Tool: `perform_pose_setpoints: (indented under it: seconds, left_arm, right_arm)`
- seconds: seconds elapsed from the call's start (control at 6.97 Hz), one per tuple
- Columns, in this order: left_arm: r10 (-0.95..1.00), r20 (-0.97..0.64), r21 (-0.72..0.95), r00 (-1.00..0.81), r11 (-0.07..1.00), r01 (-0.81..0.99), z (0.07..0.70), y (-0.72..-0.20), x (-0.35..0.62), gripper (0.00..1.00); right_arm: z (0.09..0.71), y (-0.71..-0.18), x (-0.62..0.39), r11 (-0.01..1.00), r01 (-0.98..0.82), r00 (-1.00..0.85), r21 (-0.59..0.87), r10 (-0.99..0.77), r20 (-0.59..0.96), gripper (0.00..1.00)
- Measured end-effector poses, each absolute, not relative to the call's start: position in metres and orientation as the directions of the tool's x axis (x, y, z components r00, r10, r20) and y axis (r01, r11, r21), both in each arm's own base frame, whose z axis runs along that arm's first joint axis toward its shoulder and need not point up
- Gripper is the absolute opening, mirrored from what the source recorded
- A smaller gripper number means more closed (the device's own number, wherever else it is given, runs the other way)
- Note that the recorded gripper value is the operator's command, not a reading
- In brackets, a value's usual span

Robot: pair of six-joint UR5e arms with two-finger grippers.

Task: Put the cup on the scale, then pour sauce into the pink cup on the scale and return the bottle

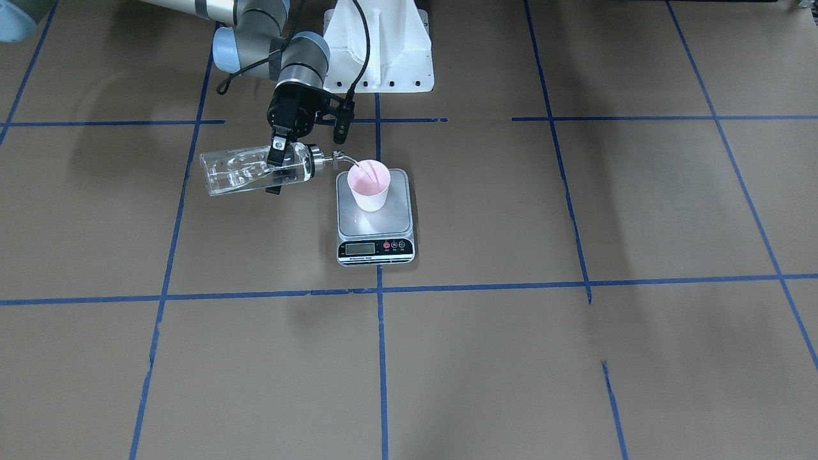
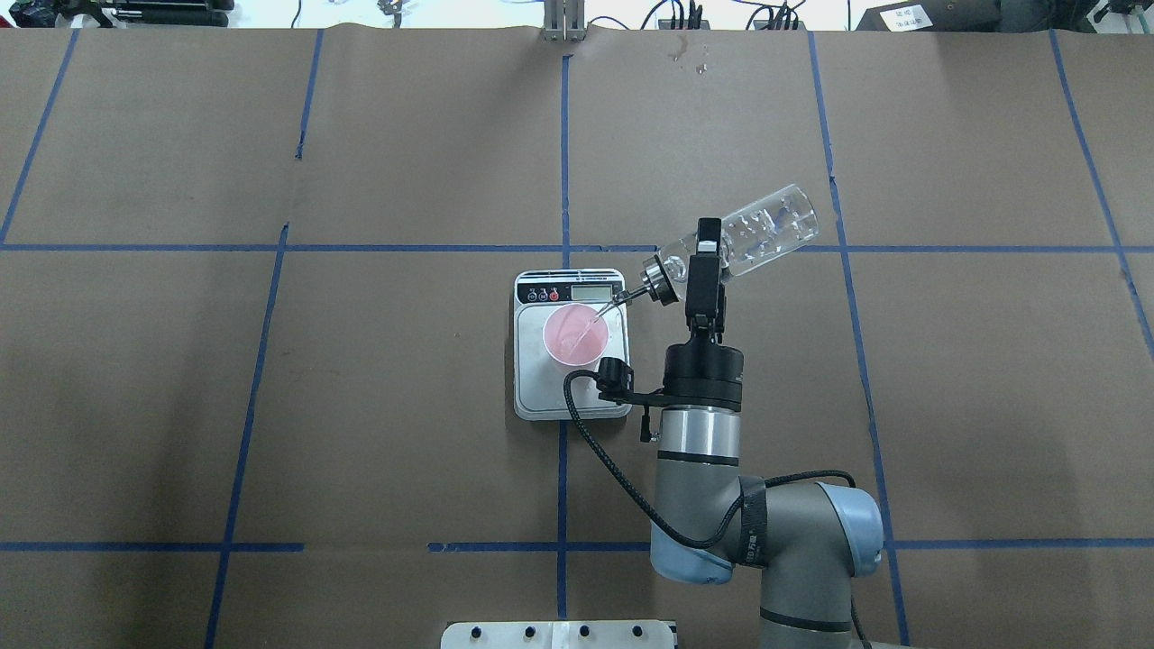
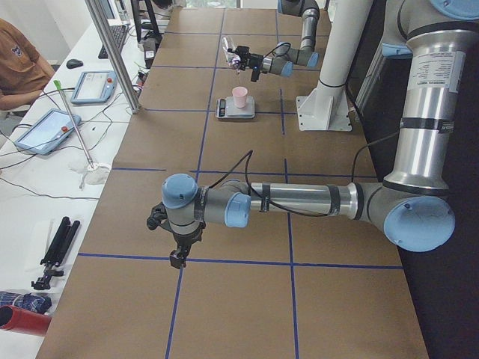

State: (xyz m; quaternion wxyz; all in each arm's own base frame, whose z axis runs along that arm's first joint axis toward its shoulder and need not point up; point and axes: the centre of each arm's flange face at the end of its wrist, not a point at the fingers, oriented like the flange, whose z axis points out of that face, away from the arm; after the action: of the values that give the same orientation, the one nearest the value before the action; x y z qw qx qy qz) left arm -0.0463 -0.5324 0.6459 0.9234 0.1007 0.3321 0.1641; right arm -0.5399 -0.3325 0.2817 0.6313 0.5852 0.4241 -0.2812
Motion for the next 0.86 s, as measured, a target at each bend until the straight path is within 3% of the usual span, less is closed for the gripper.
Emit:
perform_pose_setpoints:
  seconds: [0.86]
  left_arm:
    - [0.371,-0.578,0.299,0.727,0.925,-0.234,0.6424,-0.5341,-0.0463,1.0]
  right_arm:
    - [0.2809,-0.3315,-0.5402,0.108,0.64,0.762,0.761,0.037,-0.646,0.0]
